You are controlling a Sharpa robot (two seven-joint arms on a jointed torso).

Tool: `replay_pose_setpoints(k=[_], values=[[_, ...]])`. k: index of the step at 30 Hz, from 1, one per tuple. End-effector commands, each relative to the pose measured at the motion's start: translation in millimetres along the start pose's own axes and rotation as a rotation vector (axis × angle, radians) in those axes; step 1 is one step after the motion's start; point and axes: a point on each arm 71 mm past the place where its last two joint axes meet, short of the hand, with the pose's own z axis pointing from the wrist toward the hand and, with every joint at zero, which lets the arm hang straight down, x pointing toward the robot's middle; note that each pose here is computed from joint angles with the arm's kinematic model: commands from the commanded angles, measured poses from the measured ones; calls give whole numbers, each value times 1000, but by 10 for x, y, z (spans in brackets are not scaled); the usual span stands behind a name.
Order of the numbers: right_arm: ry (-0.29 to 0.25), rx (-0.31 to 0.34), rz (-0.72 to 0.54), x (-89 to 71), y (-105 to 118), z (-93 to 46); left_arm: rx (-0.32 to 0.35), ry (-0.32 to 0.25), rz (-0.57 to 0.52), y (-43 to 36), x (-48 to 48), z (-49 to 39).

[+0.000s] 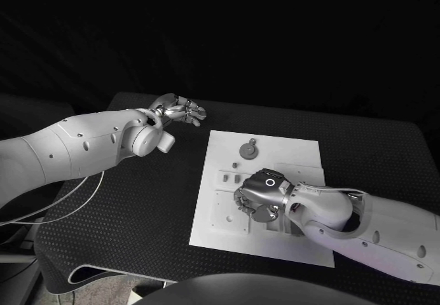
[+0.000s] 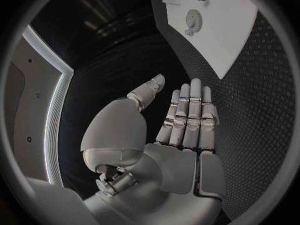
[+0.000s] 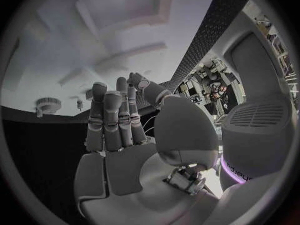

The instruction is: Assemble the parts on the task board

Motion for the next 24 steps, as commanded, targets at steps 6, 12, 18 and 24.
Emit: replay_pose_setpoints(k=[6,12,18,24], values=[[61,12,-61,20,-3,11,9,12,-7,-19,17,3],[61,15,-69,15,-3,19,9,12,-7,-19,17,4],[57,16,-78,6,3,33,9,12,-7,-18,15,3],[49,19,-85,-3,7,46,8,13,-7,-18,15,3]])
